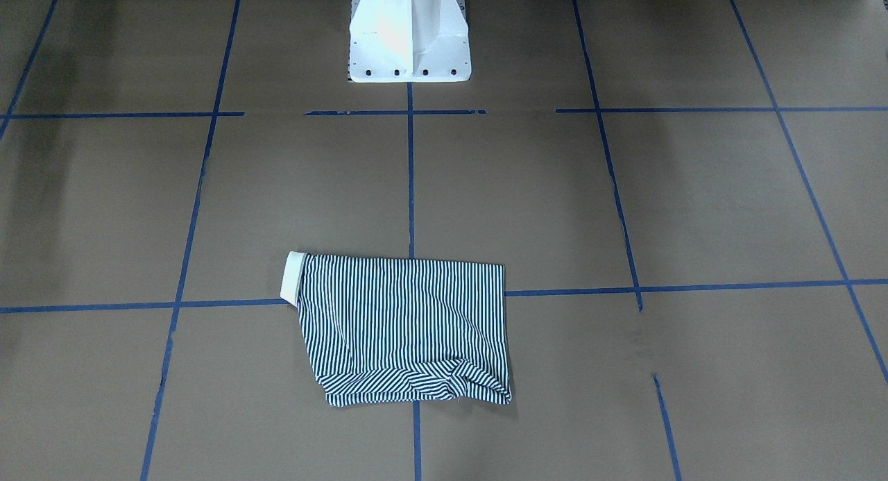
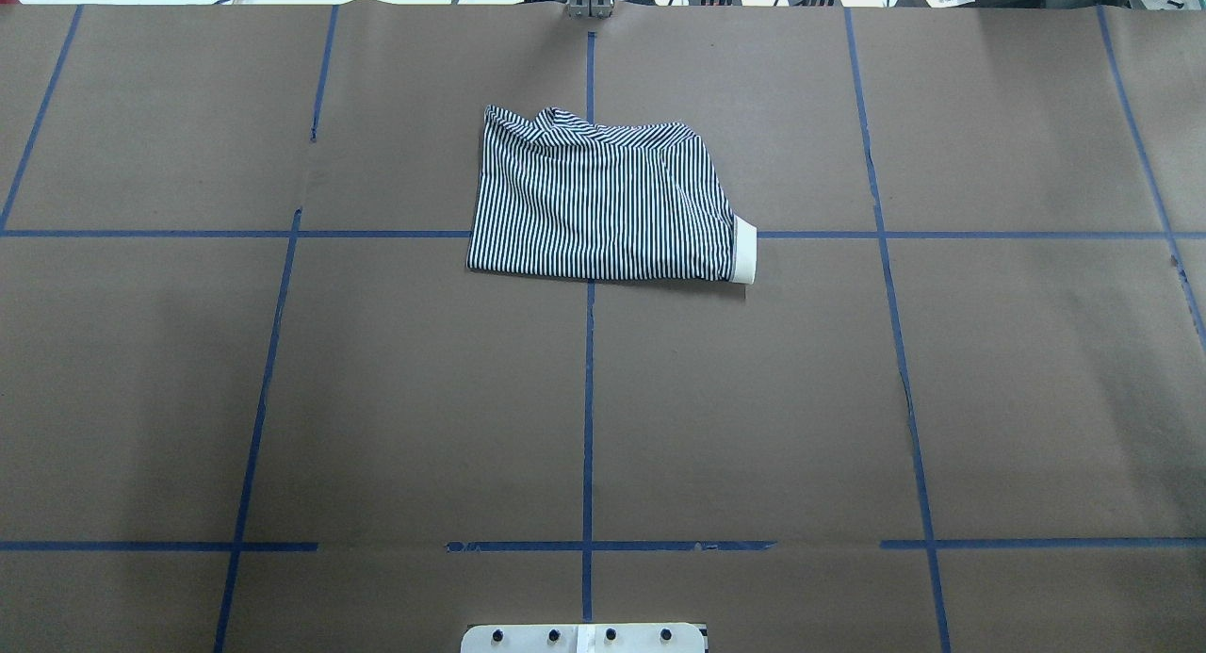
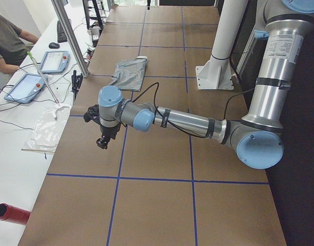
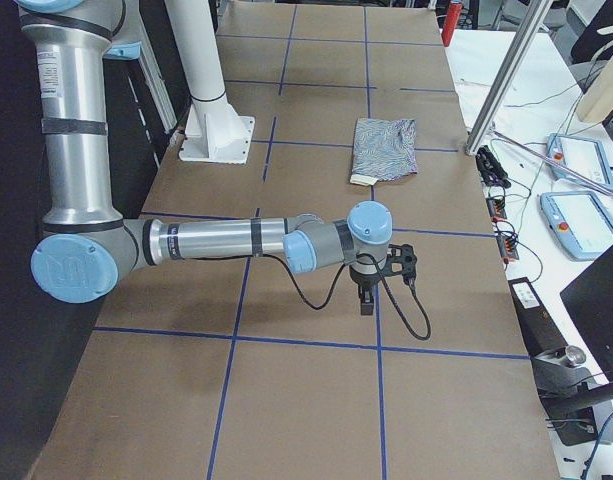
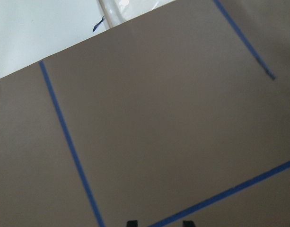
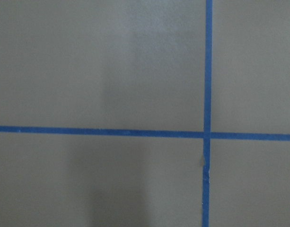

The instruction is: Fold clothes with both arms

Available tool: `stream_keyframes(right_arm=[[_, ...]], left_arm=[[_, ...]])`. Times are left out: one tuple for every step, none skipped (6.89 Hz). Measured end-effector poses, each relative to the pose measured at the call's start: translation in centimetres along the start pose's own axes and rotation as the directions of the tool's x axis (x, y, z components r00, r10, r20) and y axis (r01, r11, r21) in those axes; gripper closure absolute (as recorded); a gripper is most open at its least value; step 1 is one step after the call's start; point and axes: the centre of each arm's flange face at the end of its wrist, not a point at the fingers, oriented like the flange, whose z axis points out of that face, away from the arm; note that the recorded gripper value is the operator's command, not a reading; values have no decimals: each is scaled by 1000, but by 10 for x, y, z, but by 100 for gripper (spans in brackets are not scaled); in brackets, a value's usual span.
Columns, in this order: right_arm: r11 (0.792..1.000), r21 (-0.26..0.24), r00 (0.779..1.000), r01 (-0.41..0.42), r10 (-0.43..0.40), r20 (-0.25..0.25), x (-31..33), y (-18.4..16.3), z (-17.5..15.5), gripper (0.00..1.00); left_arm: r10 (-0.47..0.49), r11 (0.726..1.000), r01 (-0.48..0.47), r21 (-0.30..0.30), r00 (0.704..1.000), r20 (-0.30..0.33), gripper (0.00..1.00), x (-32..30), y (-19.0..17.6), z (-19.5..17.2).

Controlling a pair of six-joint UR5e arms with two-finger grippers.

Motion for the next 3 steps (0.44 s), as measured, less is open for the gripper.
stream_keyframes(right_arm=[[1000,-29,1000,11,-12,-14,3,0,-15,0],[999,-50,999,19,-20,-32,1,-3,-24,0],[997,-63,998,33,-36,-57,0,-5,-26,0]], left_arm=[[-21,1000,20,-15,999,-39,0,-3,16,4],[-67,998,65,-26,996,-62,0,-6,27,5],[-140,990,137,-39,988,-64,0,-11,39,6]])
